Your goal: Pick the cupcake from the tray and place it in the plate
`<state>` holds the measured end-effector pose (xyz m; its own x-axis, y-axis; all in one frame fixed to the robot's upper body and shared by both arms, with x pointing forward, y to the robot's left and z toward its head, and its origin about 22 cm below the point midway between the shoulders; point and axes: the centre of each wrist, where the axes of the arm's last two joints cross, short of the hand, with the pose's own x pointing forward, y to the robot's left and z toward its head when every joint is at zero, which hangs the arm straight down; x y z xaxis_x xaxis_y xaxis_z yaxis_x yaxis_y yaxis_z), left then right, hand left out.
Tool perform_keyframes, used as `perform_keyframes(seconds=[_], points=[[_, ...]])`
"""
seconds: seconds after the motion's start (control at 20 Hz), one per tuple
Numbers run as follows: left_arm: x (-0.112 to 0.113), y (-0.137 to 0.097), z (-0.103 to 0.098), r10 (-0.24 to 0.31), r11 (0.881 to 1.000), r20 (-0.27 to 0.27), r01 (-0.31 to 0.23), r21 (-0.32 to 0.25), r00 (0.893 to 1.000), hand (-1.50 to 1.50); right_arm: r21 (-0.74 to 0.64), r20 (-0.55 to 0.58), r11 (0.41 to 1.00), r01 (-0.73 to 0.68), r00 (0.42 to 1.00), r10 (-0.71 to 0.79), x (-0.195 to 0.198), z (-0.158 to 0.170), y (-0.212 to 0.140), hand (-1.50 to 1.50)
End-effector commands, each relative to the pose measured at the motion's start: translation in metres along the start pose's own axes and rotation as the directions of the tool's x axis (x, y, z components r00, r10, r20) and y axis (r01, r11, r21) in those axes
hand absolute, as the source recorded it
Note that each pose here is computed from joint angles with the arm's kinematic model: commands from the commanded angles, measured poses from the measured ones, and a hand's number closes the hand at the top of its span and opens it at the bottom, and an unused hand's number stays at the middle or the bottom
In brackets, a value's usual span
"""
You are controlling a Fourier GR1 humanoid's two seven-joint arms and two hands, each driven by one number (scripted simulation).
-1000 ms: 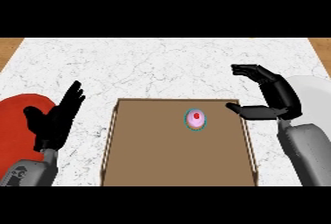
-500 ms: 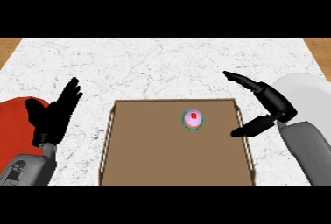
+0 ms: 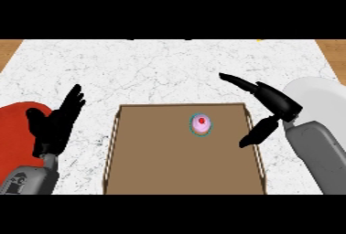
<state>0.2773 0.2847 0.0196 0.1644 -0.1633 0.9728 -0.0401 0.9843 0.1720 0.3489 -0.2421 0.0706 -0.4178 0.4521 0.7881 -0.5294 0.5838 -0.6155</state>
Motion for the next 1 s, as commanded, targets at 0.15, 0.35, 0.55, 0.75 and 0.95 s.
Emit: perform_keyframes(seconds=[0.15, 0.35, 0.55, 0.75, 0.95], points=[[0.009, -0.005, 0.002, 0.005, 1.0, 0.013, -0.005, 0.004, 1.0, 0.0, 0.119, -0.098, 0.978, -0.171, 0.978, 0.183, 0.028, -0.024, 0.016, -1.5], [-0.002, 0.006, -0.012, 0.005, 1.0, 0.011, -0.005, 0.003, 1.0, 0.0, 0.167, -0.135, 0.959, -0.229, 0.958, 0.253, 0.023, -0.024, 0.016, -1.5], [0.006, -0.015, -0.009, -0.003, 1.0, -0.007, 0.003, 0.009, 1.0, 0.0, 0.224, -0.172, 0.939, -0.26, 0.938, 0.301, 0.035, -0.034, 0.003, -1.5], [0.004, -0.008, 0.011, 0.009, 1.0, 0.002, -0.009, -0.001, 1.0, 0.0, 0.278, -0.169, 0.921, -0.275, 0.929, 0.328, 0.052, -0.035, 0.034, -1.5], [-0.01, 0.019, -0.01, 0.006, 1.0, 0.011, -0.007, 0.018, 1.0, 0.0, 0.301, -0.196, 0.916, -0.265, 0.923, 0.331, 0.045, -0.06, 0.039, -1.5]])
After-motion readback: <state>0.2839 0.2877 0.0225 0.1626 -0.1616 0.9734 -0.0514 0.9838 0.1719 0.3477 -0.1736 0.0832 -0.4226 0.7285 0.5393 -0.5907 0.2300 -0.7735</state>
